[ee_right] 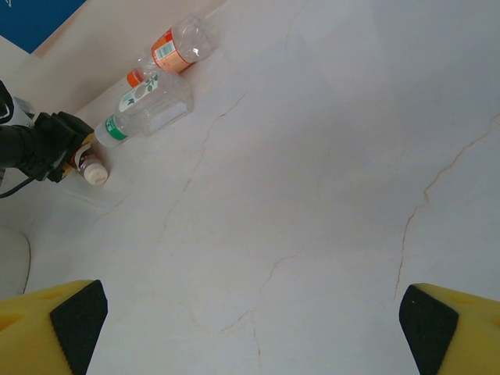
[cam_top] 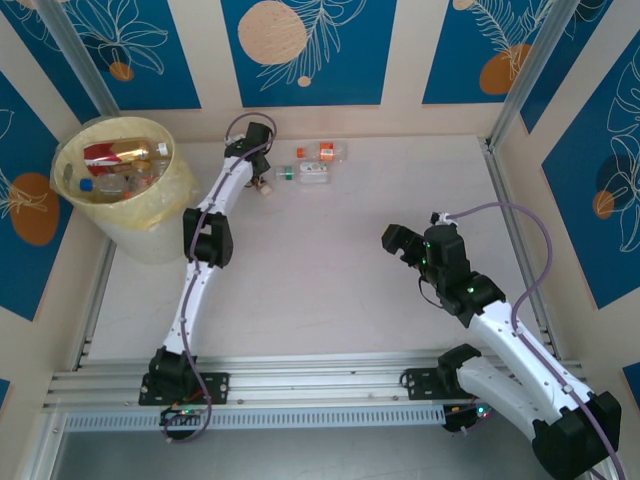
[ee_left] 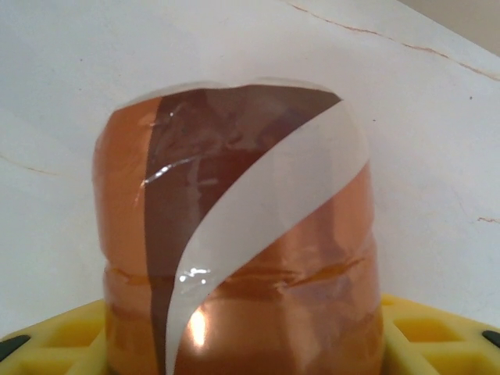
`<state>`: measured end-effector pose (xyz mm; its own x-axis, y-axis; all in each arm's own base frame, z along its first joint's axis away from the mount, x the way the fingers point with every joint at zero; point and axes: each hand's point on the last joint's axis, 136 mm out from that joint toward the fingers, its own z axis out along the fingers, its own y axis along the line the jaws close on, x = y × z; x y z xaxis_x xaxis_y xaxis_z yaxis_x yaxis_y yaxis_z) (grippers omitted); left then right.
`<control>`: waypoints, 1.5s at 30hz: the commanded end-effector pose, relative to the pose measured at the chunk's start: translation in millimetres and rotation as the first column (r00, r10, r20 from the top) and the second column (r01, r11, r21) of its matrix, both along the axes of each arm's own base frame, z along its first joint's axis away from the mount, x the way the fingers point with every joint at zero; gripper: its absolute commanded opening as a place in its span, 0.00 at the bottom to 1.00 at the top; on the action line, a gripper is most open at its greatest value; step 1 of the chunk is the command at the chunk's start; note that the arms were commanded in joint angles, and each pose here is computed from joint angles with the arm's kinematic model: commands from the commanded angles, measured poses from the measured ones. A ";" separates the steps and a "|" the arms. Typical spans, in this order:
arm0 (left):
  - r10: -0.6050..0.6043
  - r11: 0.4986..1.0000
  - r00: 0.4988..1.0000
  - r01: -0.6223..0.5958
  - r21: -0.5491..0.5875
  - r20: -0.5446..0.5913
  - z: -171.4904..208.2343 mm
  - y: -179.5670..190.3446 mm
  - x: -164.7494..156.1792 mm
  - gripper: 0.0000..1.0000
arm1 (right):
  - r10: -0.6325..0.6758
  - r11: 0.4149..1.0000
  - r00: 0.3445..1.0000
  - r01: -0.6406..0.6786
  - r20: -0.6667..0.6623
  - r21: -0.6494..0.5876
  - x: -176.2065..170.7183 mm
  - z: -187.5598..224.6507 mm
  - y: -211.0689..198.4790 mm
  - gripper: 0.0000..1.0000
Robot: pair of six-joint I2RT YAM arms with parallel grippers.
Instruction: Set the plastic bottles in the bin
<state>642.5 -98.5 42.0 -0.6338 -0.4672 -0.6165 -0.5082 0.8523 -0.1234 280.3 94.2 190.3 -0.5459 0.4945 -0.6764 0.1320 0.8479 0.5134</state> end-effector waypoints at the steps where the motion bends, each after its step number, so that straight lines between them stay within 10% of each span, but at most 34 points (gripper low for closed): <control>1: -0.076 0.997 0.993 0.077 0.002 0.093 67.1 -8.7 6.1 0.43 | 0.000 1.000 1.000 0.000 0.011 0.002 1.4 1.2 -0.5 0.98; 17: -0.462 0.886 0.847 0.454 0.095 0.264 187.0 -96.9 -7.7 0.40 | 0.001 0.999 1.000 -0.001 0.012 0.038 2.0 -4.5 1.6 0.98; 40: -0.379 0.874 0.790 0.476 -0.094 0.483 257.2 -86.4 -122.2 0.40 | 0.049 0.996 0.998 -0.053 0.046 0.074 16.7 -0.6 14.2 0.98; 45: -0.447 0.788 0.709 0.601 -0.135 0.546 287.4 -106.8 -152.1 0.41 | 0.213 0.969 0.968 -0.226 0.132 0.100 16.2 19.0 42.6 0.99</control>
<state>503.1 -185.9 283.6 -0.5463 -0.3154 -0.7759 0.0691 0.9063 -0.4170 295.3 115.6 188.6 -0.5698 0.4942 -0.6566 0.0369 0.8136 0.5803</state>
